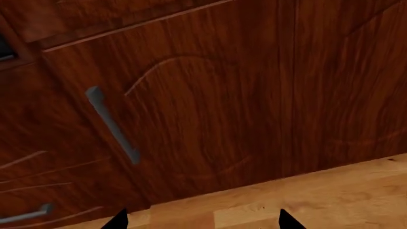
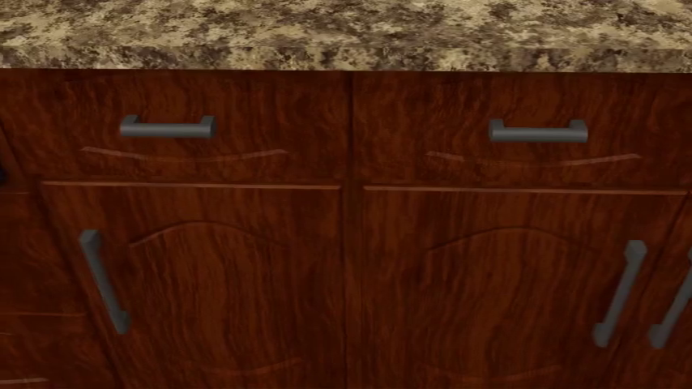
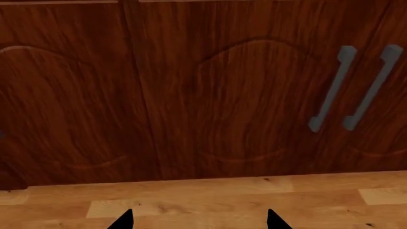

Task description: Close the oven door

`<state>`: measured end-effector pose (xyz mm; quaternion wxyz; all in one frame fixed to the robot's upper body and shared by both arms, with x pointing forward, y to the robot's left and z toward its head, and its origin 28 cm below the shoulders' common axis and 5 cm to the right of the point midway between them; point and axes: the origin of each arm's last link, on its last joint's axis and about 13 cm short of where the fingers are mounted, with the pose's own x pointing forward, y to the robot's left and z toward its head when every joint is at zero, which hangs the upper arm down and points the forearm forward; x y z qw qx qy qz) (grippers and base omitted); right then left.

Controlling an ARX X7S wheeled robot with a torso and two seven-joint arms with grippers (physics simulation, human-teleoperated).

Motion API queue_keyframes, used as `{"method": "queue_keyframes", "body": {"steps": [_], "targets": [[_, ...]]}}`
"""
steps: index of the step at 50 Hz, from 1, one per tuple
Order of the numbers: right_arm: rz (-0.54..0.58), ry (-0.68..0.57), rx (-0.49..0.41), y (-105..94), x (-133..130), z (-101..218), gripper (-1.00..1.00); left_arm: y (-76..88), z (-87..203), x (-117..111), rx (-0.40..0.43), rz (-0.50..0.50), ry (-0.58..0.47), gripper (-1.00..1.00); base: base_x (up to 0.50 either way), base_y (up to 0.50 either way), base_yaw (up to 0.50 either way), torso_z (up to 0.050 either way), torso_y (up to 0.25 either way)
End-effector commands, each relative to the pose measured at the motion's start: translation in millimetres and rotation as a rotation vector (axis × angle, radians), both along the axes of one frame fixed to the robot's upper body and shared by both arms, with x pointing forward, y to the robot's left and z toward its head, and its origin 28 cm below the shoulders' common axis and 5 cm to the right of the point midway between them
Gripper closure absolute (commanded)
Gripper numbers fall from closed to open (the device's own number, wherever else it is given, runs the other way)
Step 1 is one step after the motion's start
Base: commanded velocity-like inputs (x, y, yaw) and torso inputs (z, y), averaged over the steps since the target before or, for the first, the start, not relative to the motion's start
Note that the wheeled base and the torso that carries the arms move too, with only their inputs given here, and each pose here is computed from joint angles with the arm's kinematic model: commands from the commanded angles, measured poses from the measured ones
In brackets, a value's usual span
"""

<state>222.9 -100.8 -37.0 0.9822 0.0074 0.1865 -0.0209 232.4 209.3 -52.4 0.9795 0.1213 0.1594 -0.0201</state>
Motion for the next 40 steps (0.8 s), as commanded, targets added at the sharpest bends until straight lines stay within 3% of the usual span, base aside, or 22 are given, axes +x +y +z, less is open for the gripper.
{"method": "queue_keyframes", "body": {"steps": [1, 3, 13, 27, 29, 32, 37, 40], "targets": [[0.007, 0.002, 0.015, 1.3, 0.0, -0.9, -1.0, 1.0, -14.0, -0.5, 0.022, -0.011, 0.007, -1.0, 0.0, 0.26, 0.0, 0.0, 0.0], [0.007, 0.0, 0.016, 1.1, 0.2, -0.8, -1.0, 0.8, -0.8, 0.5, 0.023, -0.011, 0.006, -1.0, 0.0, 0.26, 0.0, 0.0, 0.0], [0.006, -0.005, 0.02, 1.3, -0.3, 0.5, -1.0, 0.3, 0.0, -0.2, 0.015, -0.01, 0.01, -1.0, 0.0, 0.26, 0.0, 0.0, 0.0], [-0.002, 0.024, 0.024, 1.0, 1.1, -6.5, -1.0, -0.2, -6.5, -0.2, 0.02, -0.005, 0.047, -1.0, 0.0, 0.26, 0.0, 0.0, 0.0], [-0.004, 0.024, 0.023, 0.9, 1.1, -6.3, -1.0, -0.1, -18.9, -0.3, 0.023, -0.005, 0.044, -1.0, 0.0, 0.26, 0.0, 0.0, 0.0], [-0.004, 0.024, 0.025, 0.8, 0.9, -6.5, -1.0, 0.2, -6.7, 0.0, 0.024, -0.004, 0.044, -1.0, 0.0, 0.25, 0.0, 0.0, 0.0], [-0.003, 0.023, 0.023, 0.9, 0.7, -6.4, -1.0, -0.4, -22.0, -0.6, 0.024, -0.014, 0.044, -1.0, 0.0, 0.26, 0.0, 0.0, 0.0], [-0.002, 0.022, 0.024, 0.9, 0.7, -6.4, -1.0, -0.1, -7.9, -0.2, 0.026, -0.011, 0.047, -1.0, 0.0, 0.26, 0.0, 0.0, 0.0]]}}
